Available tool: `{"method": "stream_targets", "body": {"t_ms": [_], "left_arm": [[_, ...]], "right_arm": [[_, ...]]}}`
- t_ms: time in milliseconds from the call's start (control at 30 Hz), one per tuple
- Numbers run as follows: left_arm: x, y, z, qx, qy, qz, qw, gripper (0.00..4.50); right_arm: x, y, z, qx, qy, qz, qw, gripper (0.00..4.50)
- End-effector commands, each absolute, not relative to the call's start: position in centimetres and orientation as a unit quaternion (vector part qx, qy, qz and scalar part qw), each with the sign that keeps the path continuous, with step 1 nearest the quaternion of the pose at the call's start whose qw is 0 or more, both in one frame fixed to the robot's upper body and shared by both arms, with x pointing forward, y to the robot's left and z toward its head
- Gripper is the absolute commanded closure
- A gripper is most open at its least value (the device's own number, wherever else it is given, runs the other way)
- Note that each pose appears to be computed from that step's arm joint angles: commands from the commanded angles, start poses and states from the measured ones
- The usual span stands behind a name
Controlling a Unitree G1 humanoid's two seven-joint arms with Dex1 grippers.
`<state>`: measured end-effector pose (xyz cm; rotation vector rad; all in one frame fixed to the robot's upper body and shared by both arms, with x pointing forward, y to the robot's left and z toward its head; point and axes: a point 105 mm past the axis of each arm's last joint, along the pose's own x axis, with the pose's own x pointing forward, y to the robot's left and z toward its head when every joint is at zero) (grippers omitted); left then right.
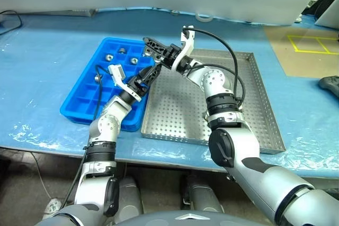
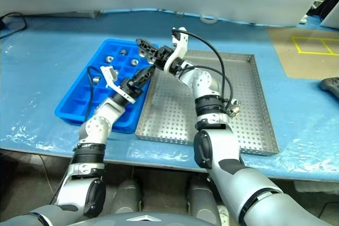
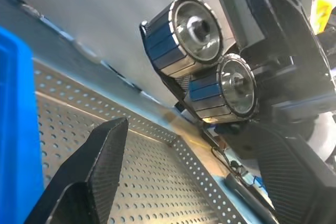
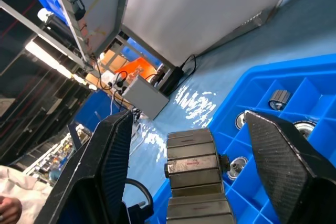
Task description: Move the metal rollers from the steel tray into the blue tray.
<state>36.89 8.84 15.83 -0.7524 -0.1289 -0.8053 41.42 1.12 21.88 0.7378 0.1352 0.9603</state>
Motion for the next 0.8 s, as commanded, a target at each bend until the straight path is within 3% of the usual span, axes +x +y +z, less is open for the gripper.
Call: {"method": "stream_targets", "body": {"t_ms": [33, 567, 800], "left_arm": [[34.9, 7.1, 18.5, -0.368, -0.101, -0.456, 0.804, 0.56], [35.1, 8.8, 20.0, -0.439, -0.136, -0.439, 0.772, 0.56], [35.2, 10.2, 16.7, -0.419, -0.096, -0.397, 0.811, 0.56]], "right_arm": [[41.0, 2.1, 21.2, 0.339, 0.075, 0.456, 0.819, 0.98], [40.9, 2.1, 20.5, 0.333, 0.081, 0.451, 0.824, 0.98], [41.1, 1.8, 20.1, 0.335, 0.083, 0.442, 0.828, 0.98]]}}
